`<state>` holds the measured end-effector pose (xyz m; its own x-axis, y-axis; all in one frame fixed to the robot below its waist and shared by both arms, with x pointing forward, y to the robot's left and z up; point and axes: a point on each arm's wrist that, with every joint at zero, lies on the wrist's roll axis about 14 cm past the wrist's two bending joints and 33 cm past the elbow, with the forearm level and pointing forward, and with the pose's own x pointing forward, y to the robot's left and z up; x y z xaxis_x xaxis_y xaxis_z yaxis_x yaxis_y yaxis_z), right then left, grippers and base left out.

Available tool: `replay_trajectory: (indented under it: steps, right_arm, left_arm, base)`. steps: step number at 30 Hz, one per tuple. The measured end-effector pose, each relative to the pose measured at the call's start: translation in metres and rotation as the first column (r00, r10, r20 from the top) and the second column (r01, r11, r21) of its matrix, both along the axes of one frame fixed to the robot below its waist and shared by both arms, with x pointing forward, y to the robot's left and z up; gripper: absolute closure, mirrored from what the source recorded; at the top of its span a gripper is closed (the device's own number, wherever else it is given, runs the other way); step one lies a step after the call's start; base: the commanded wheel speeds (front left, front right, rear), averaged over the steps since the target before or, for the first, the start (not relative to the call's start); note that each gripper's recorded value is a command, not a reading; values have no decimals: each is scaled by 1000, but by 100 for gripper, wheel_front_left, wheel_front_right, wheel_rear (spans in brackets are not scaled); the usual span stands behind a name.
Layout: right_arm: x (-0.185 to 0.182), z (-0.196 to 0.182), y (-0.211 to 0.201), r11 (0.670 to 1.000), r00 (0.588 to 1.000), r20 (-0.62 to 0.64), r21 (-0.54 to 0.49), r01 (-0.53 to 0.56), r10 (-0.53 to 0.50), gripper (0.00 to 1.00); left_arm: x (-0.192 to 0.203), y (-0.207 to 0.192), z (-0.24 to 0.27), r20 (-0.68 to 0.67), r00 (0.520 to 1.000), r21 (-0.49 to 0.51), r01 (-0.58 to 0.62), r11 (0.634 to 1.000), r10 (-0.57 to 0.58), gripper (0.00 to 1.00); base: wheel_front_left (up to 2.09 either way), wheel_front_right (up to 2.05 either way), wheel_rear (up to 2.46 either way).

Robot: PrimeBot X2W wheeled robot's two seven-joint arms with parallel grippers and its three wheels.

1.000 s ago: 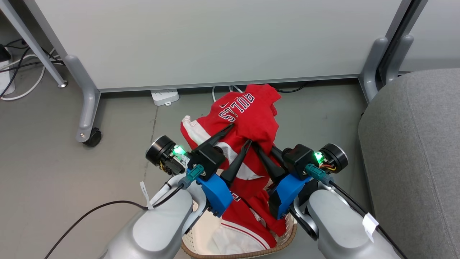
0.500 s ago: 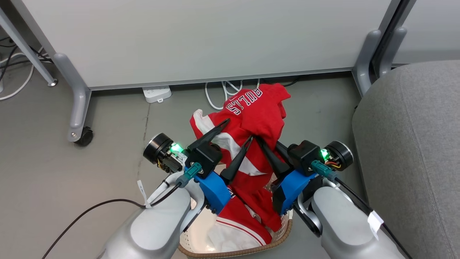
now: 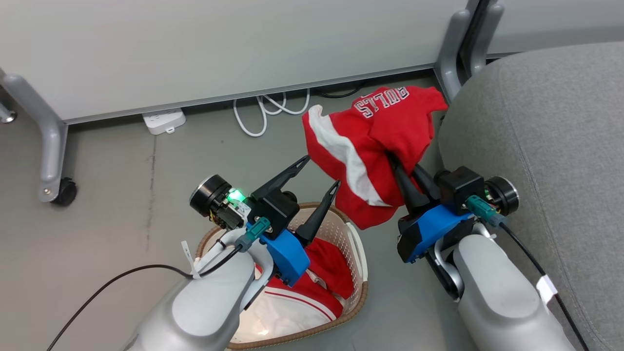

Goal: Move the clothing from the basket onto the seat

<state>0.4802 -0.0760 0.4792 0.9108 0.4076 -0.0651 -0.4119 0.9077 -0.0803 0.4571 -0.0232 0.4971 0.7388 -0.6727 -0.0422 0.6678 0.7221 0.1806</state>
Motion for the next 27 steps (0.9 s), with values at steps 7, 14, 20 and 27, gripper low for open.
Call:
replay_trajectory:
  steps: [7, 14, 20, 27]
  right_arm:
    - [1, 3, -62, 985, 985, 16, 8, 172, -172, 100]
    - [-10, 6, -120, 946, 945, 33, 3, 324, -324, 100]
    - [-32, 7, -167, 892, 891, 38, 5, 452, -452, 100]
    - [-65, 1, -210, 819, 819, 25, -4, 573, -573, 100]
  left_arm:
    - [2, -31, -6, -6, 997, -11, 83, 996, -83, 0]
    - [-2, -68, -13, -17, 982, -27, 185, 982, -186, 0]
    - [-8, -95, -18, -24, 964, -42, 262, 964, -263, 0]
    - [-18, -121, -26, -35, 938, -49, 343, 938, -345, 0]
  base:
    - [0, 0, 0]
    - [0, 0, 0]
    - [0, 0, 0]
    - [0, 0, 0]
